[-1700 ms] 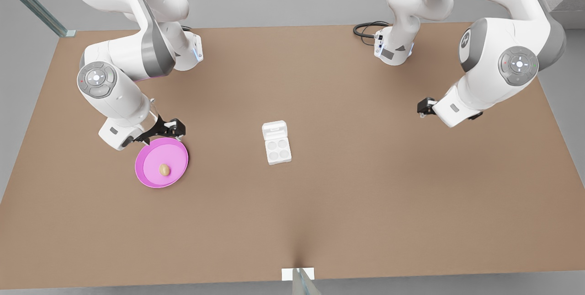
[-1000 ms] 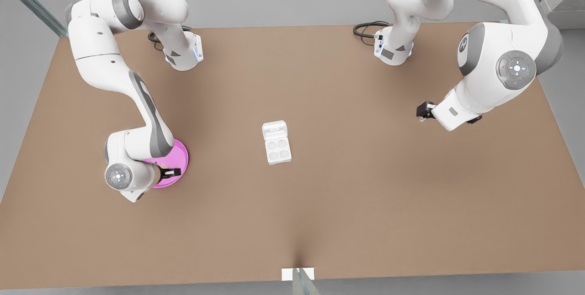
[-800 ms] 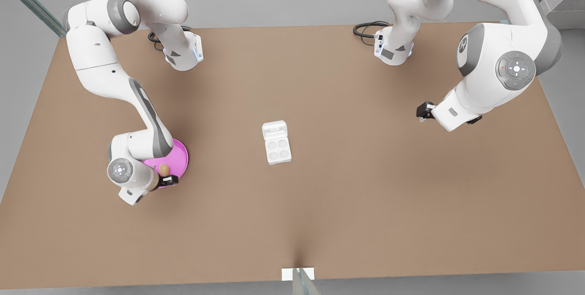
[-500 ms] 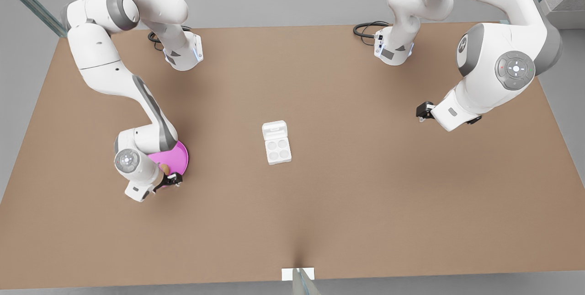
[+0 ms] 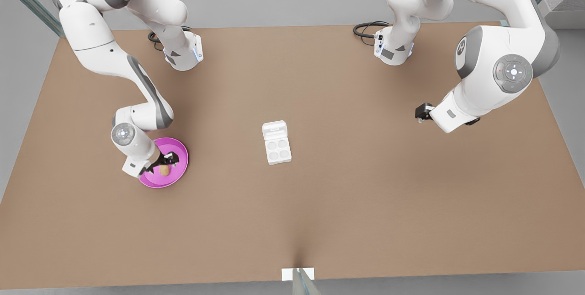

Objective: Pack egg into the box and close the box lid

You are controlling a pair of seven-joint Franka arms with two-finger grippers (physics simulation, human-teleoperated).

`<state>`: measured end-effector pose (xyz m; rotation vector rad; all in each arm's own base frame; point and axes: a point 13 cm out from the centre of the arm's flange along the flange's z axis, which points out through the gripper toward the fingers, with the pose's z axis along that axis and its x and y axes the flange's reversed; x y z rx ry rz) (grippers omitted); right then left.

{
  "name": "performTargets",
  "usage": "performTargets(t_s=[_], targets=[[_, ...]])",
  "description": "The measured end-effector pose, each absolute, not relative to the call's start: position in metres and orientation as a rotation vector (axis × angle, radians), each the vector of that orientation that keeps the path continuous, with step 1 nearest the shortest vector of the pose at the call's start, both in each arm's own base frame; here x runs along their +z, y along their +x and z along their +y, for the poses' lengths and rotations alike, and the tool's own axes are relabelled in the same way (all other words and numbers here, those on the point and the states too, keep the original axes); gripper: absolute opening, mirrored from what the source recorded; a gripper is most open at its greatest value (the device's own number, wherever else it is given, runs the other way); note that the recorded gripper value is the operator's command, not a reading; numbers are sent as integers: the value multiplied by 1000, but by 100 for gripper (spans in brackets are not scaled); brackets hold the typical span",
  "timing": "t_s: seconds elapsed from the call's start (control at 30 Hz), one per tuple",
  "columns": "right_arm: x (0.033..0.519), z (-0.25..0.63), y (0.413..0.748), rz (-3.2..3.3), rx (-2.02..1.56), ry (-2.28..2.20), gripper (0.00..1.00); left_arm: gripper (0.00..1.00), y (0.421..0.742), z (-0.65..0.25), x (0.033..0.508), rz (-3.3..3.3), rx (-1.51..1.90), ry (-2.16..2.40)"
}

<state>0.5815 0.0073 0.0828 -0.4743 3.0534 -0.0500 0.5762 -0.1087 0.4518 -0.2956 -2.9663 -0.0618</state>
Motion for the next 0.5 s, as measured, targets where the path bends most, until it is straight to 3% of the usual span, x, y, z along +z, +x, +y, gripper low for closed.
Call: performTargets(t_s=[0.5], targets=[[60, 0, 601, 3007, 5, -424, 100, 100, 576, -109, 448, -2960, -62, -295]])
